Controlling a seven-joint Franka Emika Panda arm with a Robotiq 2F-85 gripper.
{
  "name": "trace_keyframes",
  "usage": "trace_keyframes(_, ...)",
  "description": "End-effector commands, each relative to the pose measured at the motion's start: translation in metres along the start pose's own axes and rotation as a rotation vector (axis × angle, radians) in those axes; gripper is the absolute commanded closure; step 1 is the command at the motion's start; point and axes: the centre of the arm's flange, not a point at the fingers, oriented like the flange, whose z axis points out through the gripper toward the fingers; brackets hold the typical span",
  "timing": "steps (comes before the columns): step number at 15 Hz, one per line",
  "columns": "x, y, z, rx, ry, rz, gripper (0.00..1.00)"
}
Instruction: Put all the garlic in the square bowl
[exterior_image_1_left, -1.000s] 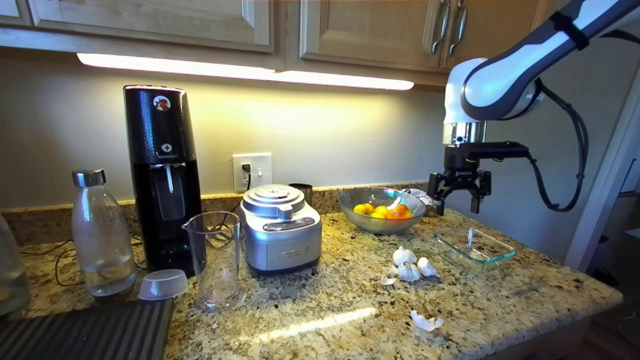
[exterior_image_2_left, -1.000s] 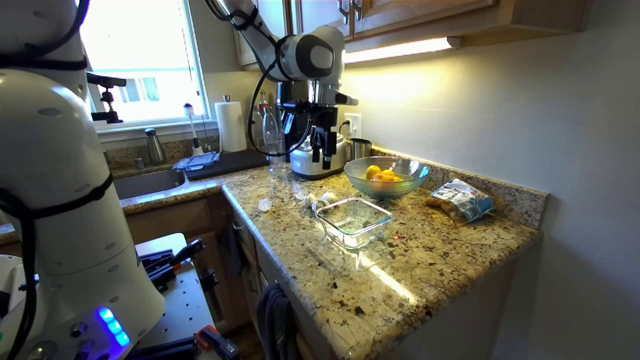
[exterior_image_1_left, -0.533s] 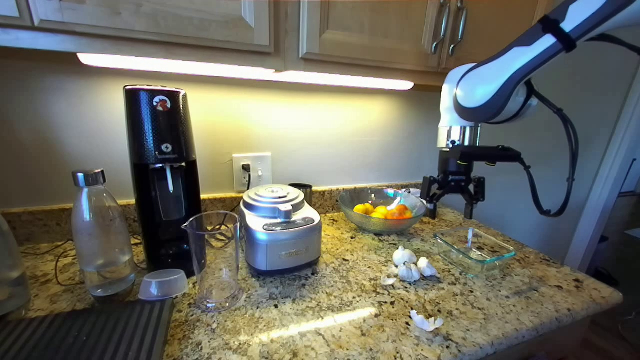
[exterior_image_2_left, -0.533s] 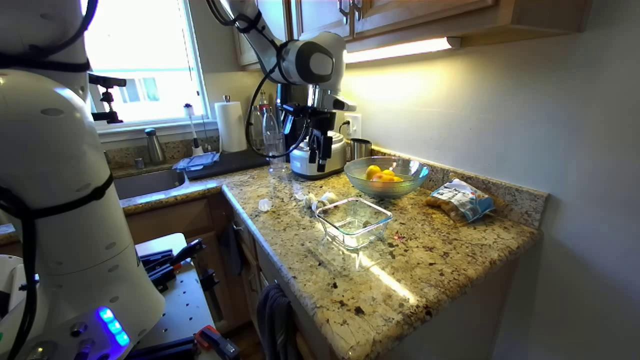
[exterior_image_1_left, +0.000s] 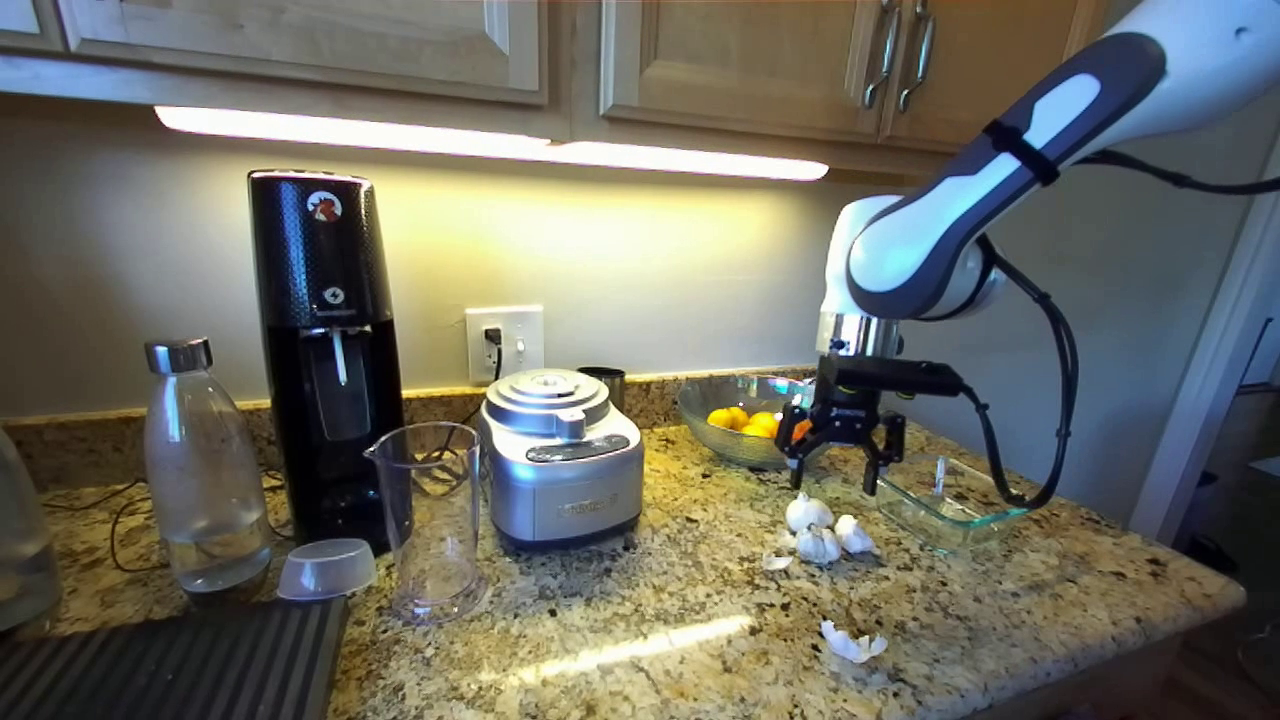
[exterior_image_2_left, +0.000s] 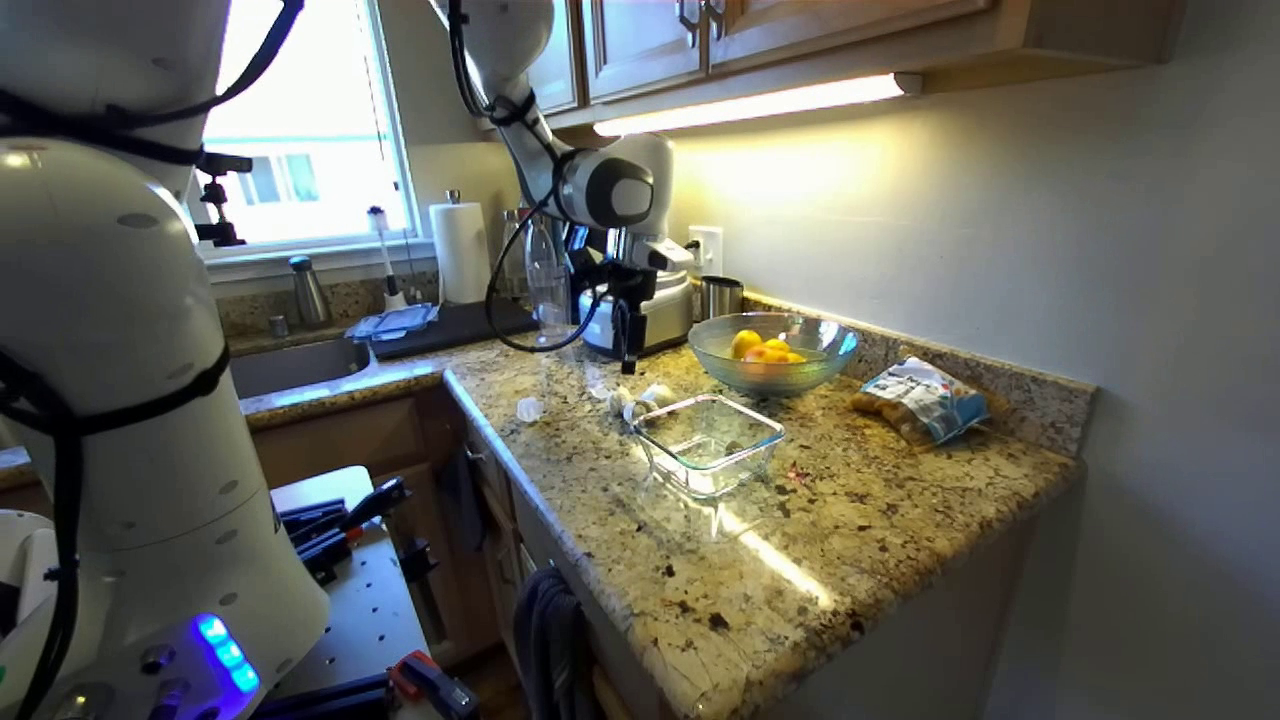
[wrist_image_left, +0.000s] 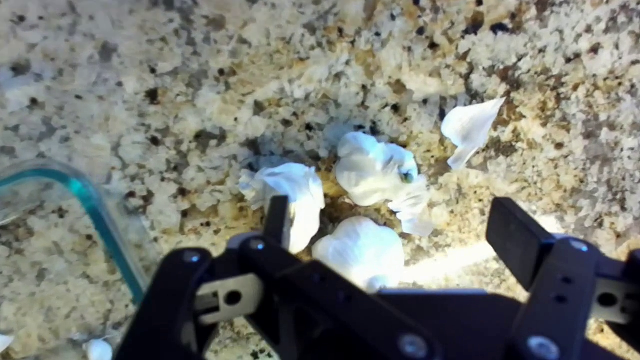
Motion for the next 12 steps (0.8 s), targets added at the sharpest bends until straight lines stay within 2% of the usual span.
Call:
trace_keyframes(1,0.0,-0.024,0.025,-0.024,0.015,0.073,0.0)
trace_keyframes(6,-0.006,-0.031,0.042,-0.081,-0.003,0.122,0.0)
trace_keyframes(12,0.005,-0.019,0.057,-0.077,-0.005,0.188,0.0)
